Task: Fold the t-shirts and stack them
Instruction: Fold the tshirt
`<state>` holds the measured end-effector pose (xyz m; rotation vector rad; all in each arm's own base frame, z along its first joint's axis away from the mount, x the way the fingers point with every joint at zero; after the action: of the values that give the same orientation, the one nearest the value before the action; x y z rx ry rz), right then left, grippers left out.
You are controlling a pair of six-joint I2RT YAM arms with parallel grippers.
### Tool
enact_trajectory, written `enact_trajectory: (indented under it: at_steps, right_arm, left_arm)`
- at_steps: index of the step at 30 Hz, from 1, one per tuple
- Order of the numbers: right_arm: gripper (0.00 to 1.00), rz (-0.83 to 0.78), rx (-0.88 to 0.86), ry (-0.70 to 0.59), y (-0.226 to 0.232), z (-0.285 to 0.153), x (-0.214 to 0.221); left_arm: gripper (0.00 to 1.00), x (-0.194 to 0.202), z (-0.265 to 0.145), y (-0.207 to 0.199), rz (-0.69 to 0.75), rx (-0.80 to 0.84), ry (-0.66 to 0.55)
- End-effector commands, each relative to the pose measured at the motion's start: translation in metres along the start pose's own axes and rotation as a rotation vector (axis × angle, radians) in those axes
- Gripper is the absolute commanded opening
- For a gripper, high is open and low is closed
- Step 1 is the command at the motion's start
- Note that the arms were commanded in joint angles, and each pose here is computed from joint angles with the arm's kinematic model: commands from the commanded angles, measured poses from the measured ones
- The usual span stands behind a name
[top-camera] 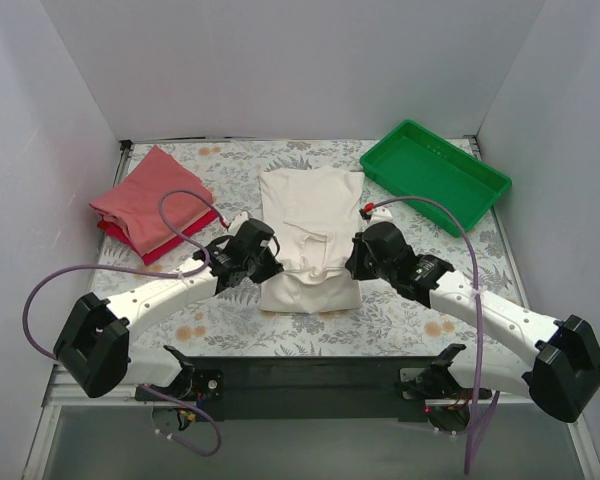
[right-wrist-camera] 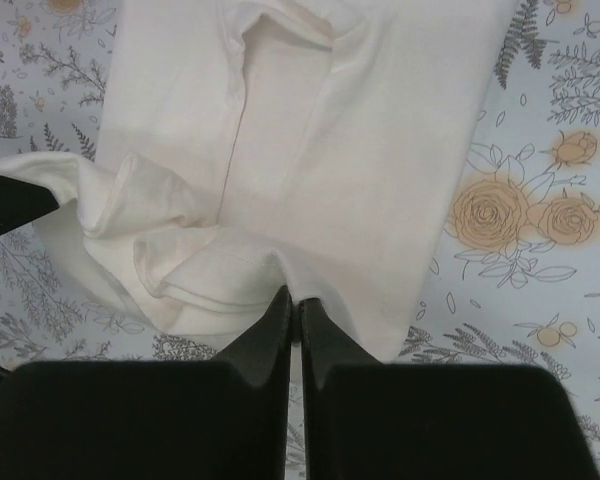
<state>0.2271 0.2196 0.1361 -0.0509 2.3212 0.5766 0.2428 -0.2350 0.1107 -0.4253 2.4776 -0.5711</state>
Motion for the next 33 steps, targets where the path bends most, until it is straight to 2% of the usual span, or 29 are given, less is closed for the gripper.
enact_trajectory:
  at_steps: [1, 12, 26, 27, 29, 30, 31, 32, 33]
  right_arm:
    - [0.01, -0.015, -0.07, -0.077, 0.017, 0.005, -0.041]
    - [0.01, 0.016, -0.046, -0.043, -0.001, 0.037, -0.066]
    - [0.01, 0.045, 0.002, 0.032, -0.022, 0.084, -0.077]
    - [0.03, 0.043, -0.002, 0.024, -0.019, 0.085, -0.083]
    - [0.23, 0.048, -0.03, 0.051, -0.017, 0.091, -0.082]
    - [0.34, 0.046, -0.05, 0.045, -0.012, 0.09, -0.088]
    - [0.53, 0.045, -0.055, 0.04, -0.01, 0.09, -0.09]
    - [0.62, 0.038, -0.059, 0.033, -0.009, 0.089, -0.093]
    - [0.8, 0.029, -0.067, 0.015, -0.006, 0.085, -0.1]
  left_arm:
    - [0.0, -0.035, 0.002, -0.014, 0.029, 0.022, -0.077]
    - [0.0, -0.07, 0.029, -0.025, 0.079, -0.01, -0.108]
    - [0.01, -0.083, 0.072, -0.003, 0.034, -0.087, -0.029]
    - [0.07, -0.082, 0.076, -0.003, 0.039, -0.09, -0.017]
    - [0.28, -0.086, 0.077, -0.008, 0.045, -0.078, -0.016]
    - [0.47, -0.087, 0.077, -0.009, 0.046, -0.075, -0.018]
    - [0.61, -0.091, 0.075, -0.012, 0.045, -0.068, -0.026]
    - [0.87, -0.092, 0.073, -0.014, 0.051, -0.063, -0.031]
    - [0.92, -0.098, 0.067, -0.016, 0.049, -0.062, -0.052]
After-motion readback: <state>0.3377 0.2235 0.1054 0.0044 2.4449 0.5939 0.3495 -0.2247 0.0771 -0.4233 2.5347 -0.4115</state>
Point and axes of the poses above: each gripper's point midway between its finger pads, its own z axis out along the fingers, its own y axis along the line the jaws close on, x = y × z, the point moved 1 cm from there along -z, back along the fingers, and after that the axes turned 6 degrees about z, right-handed, at the moved point
